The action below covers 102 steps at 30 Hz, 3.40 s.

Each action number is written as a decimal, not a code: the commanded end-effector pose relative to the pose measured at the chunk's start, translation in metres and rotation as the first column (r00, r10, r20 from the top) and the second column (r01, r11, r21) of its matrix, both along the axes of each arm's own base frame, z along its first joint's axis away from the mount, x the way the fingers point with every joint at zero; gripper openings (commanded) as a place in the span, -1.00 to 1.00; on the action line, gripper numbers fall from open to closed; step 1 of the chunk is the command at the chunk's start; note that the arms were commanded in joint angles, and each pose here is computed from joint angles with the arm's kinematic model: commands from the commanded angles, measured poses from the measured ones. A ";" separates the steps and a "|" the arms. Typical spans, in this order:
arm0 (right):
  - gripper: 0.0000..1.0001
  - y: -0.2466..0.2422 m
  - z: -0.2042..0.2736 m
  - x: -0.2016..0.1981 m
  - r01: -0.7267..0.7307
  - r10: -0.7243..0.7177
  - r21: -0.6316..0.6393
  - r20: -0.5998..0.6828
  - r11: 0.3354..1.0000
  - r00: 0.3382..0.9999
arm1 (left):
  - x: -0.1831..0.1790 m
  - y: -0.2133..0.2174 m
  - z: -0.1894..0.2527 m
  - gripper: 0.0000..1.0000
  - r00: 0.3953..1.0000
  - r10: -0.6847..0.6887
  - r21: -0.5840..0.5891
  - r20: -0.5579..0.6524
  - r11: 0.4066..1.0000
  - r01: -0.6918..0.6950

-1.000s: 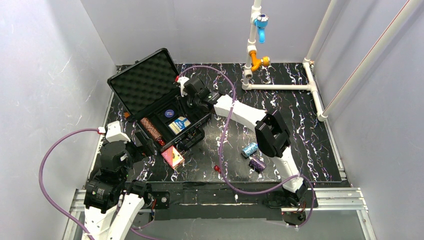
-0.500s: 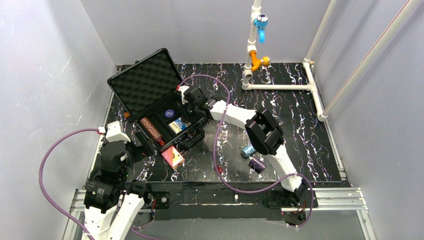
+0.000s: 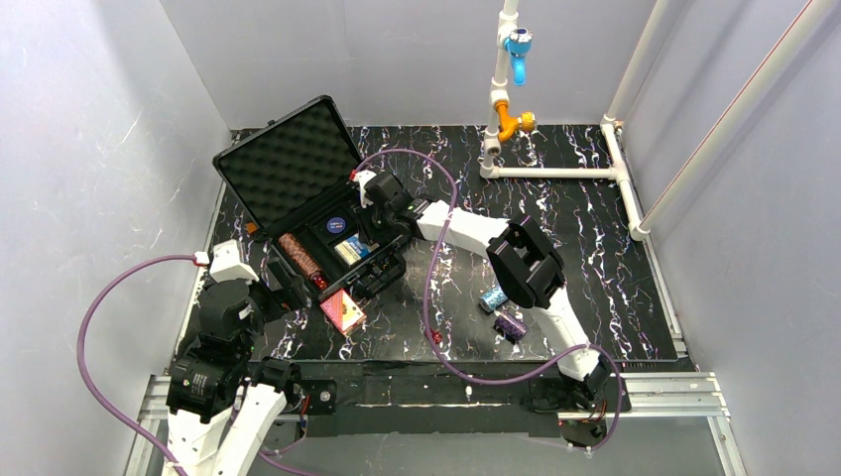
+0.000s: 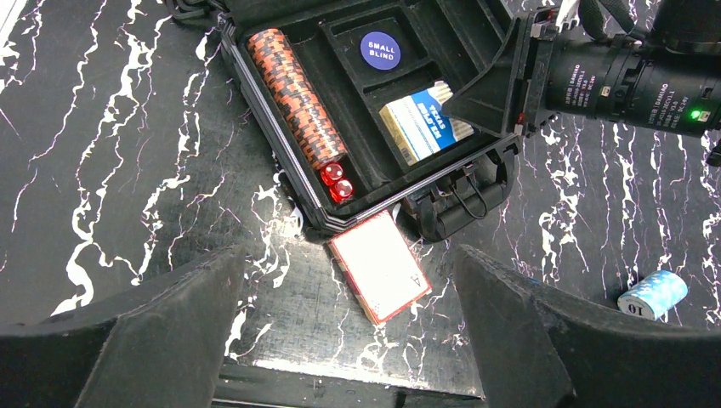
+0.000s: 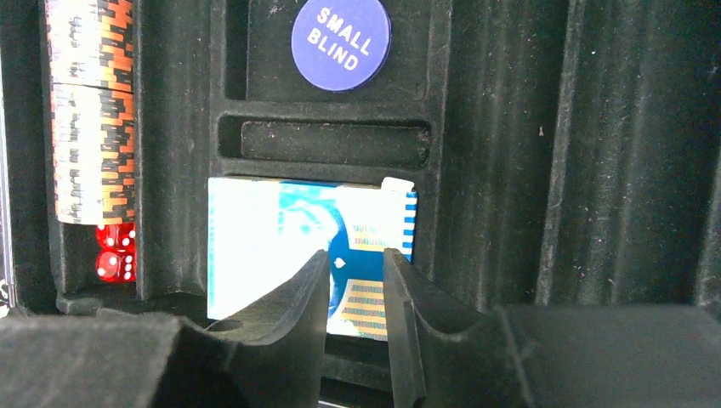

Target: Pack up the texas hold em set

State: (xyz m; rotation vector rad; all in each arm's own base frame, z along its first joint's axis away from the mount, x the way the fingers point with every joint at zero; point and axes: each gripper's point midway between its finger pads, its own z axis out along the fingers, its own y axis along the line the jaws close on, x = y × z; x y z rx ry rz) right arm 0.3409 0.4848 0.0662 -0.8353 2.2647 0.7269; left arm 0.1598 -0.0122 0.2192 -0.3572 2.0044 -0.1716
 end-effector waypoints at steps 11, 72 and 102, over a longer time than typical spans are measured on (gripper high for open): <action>-0.25 0.024 0.047 -0.031 -0.089 0.089 0.032 0.012 0.996 0.996 | 0.000 0.003 -0.007 0.83 0.999 0.013 0.015 -0.032 1.000 -0.013; 0.96 -0.063 0.103 -0.058 0.034 -0.025 -0.041 0.199 0.999 0.980 | -0.001 0.003 -0.003 0.85 1.000 0.010 0.011 -0.010 1.000 -0.009; 0.96 -0.001 0.039 -0.228 -0.167 0.179 -0.148 0.073 0.975 0.981 | -0.027 0.044 0.013 0.89 0.963 0.238 -0.018 0.128 0.971 -0.237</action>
